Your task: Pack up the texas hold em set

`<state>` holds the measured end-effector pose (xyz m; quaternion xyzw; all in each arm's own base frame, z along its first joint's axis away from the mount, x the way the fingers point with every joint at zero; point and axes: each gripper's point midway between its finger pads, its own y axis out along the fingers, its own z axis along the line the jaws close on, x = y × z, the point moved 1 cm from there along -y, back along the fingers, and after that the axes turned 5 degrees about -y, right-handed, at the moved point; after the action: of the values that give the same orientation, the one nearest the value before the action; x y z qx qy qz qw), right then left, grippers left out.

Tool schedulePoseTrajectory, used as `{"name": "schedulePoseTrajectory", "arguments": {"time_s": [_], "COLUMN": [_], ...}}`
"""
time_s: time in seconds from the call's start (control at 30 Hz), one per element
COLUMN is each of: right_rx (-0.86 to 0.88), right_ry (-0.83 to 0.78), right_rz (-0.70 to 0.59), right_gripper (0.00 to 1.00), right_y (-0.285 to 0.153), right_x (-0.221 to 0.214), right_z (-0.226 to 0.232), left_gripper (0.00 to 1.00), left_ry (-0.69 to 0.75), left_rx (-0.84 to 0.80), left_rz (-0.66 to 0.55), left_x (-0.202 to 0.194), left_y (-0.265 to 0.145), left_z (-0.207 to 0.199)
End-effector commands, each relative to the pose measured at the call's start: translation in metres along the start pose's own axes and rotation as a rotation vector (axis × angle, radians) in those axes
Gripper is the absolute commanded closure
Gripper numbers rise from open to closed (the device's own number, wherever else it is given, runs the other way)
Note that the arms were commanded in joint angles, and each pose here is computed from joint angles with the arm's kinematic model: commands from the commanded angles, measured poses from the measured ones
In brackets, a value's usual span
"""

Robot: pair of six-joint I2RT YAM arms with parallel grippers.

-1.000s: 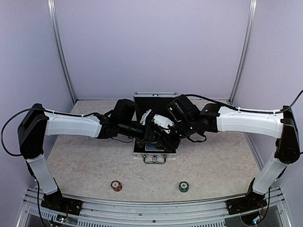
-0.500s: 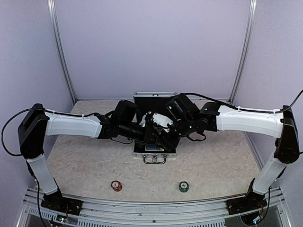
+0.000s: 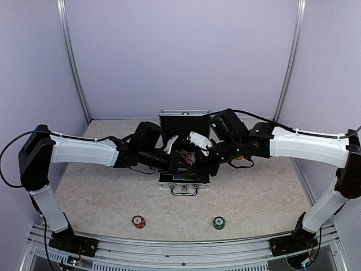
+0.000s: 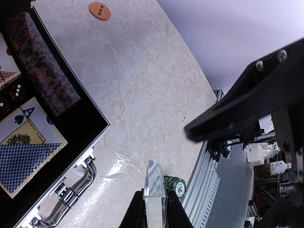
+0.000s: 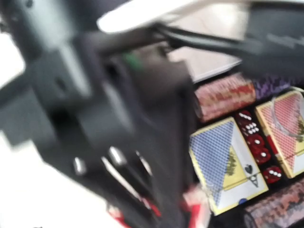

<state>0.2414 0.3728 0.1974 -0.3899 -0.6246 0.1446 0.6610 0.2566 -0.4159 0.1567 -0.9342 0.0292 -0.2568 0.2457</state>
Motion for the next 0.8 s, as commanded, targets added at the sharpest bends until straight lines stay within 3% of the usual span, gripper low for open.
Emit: {"name": "schedulePoseTrajectory", "arguments": {"time_s": [0.0, 0.1, 0.3, 0.77], "right_rx": [0.159, 0.271, 0.363, 0.542], "right_ry": [0.110, 0.185, 0.173, 0.148], "right_rz": [-0.220, -0.304, -0.342, -0.342], "right_gripper": [0.02, 0.03, 0.08, 0.20], "right_y": [-0.049, -0.069, -0.076, -0.059], "right_x": [0.023, 0.022, 0.024, 0.034], "right_z": [-0.001, -0.002, 0.007, 0.018], "left_gripper": [1.00, 1.00, 1.00, 1.00], "left_ry": [0.123, 0.182, 0.255, 0.305], "left_rx": [-0.081, -0.129, -0.195, -0.263], "left_rz": [-0.074, -0.105, -0.139, -0.114], "left_x": [0.010, 0.008, 0.009, -0.001], "left_y": [-0.033, -0.053, -0.080, -0.086], "left_z": [-0.037, -0.056, -0.087, -0.108]}}
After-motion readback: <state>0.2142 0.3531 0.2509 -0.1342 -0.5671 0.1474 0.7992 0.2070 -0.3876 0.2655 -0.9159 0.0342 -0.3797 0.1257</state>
